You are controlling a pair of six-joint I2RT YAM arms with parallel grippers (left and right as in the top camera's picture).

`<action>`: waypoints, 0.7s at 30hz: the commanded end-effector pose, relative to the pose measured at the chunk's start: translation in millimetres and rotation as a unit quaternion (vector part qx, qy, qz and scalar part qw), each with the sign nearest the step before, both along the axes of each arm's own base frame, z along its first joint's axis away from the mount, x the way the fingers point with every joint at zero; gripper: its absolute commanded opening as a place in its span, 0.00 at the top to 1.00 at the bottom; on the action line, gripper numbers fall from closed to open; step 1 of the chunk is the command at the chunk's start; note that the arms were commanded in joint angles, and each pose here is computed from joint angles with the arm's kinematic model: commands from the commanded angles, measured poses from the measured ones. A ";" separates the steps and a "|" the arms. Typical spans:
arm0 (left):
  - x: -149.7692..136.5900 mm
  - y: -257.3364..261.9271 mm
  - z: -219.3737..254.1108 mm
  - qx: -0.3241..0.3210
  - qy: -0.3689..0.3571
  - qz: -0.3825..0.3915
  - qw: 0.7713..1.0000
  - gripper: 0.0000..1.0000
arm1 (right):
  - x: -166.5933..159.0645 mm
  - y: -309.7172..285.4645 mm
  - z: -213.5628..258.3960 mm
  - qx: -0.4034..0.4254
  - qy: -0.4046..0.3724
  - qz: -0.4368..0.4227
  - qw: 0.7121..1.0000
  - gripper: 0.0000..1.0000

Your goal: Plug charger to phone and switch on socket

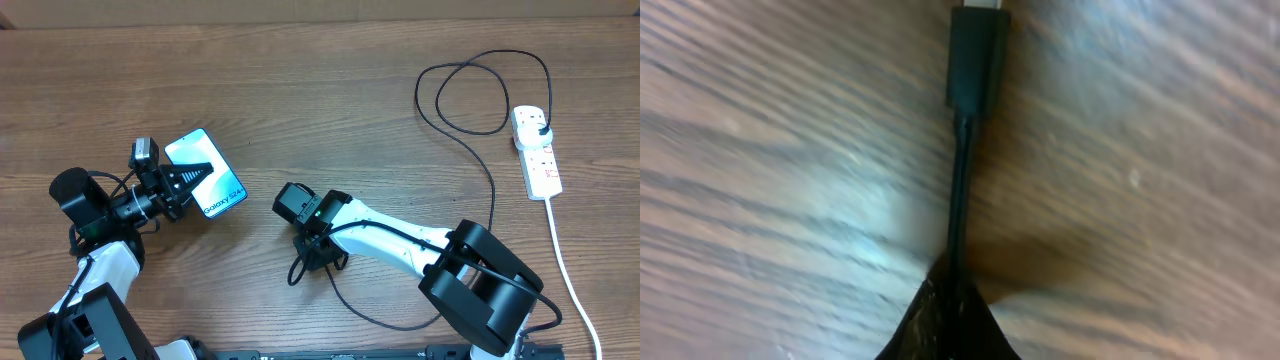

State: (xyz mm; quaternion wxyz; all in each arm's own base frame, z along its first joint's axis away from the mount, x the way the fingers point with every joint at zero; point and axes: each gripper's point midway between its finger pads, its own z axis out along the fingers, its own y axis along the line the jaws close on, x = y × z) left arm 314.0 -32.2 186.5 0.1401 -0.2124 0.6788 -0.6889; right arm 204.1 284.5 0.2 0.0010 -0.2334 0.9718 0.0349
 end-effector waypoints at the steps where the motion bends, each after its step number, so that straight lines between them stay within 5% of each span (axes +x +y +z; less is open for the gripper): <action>1: -1.0 0.7 4.8 -0.003 -0.004 -0.008 1.000 0.96 | -6.4 3.5 33.5 0.040 0.008 -0.007 0.999 0.96; 13: 1.2 -2.9 4.5 0.008 -0.018 -0.008 1.000 0.96 | -37.3 17.5 182.9 0.256 -0.039 0.028 0.966 0.96; 21: 6.6 -30.0 14.1 0.028 -0.052 -0.034 0.998 0.96 | -64.5 21.2 223.2 0.345 -0.023 0.061 0.936 0.96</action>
